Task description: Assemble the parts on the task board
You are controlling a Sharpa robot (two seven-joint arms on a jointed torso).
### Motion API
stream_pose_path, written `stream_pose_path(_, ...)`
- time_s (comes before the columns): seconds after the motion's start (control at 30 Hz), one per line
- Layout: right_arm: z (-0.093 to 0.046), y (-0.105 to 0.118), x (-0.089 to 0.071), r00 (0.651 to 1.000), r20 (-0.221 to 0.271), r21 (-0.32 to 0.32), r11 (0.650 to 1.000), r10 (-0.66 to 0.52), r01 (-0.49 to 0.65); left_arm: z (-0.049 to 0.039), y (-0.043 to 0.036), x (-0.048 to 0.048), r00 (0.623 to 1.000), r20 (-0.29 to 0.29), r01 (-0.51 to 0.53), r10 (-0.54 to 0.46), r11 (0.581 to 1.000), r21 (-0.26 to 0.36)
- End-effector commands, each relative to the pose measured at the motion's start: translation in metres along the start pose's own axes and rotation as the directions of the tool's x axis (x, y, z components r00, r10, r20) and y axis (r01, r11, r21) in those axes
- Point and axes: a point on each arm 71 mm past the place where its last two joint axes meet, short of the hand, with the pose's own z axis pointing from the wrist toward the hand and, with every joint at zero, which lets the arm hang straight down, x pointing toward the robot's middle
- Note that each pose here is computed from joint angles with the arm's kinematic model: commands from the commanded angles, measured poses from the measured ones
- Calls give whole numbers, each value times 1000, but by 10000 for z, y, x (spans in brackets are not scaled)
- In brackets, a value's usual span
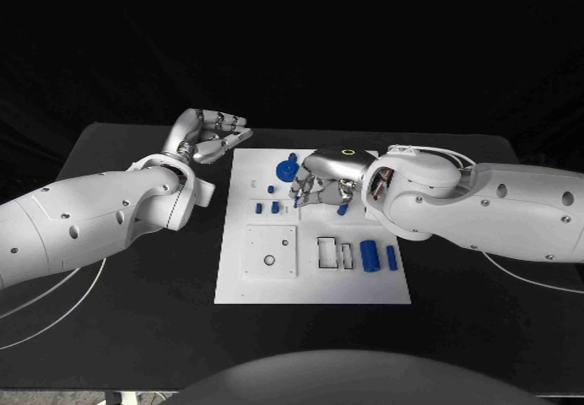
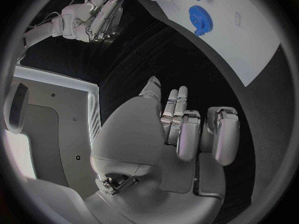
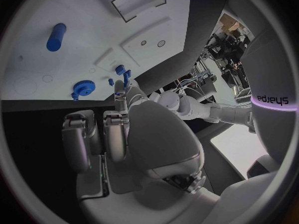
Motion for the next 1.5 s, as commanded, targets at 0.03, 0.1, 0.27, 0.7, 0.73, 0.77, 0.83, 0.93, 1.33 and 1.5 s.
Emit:
stream_pose_path(0.03, 1, 70, 40, 998, -14, -50, 997, -66, 65, 2, -20, 27, 1000, -20, -4, 4, 1000, 20)
stream_pose_path(0.1, -1, 96, 66, 997, -19, -62, 995, -79, 78, 2, -21, 29, 1000, -21, -5, 5, 1000, 21)
stream_pose_path(0.27, -5, 179, 158, 992, -36, -101, 988, -124, 119, 2, -21, 32, 1000, -22, -6, 6, 1000, 23)
stream_pose_path(0.7, 7, 339, 320, 978, -41, -178, 965, -204, 194, 2, -22, 38, 1000, -24, -5, 6, 1000, 24)
stream_pose_path(0.73, 8, 348, 332, 978, -43, -182, 964, -206, 196, 2, -22, 39, 1000, -24, -5, 6, 1000, 24)
stream_pose_path(0.77, 10, 355, 343, 977, -44, -185, 963, -208, 196, 2, -22, 39, 1000, -25, -5, 5, 1000, 24)
stream_pose_path(0.83, 14, 367, 364, 977, -45, -191, 962, -209, 197, 2, -23, 40, 1000, -25, -5, 5, 1000, 24)
stream_pose_path(0.93, 23, 384, 394, 975, -45, -200, 958, -219, 206, 2, -23, 42, 1000, -26, -4, 5, 1000, 24)
stream_pose_path(1.33, 57, 363, 464, 965, -57, -207, 948, -257, 241, -6, -23, 36, 1000, -28, -3, 3, 1000, 24)
stream_pose_path(1.5, 63, 336, 481, 963, -62, -202, 948, -262, 245, -11, -22, 31, 1000, -26, -3, 4, 1000, 23)
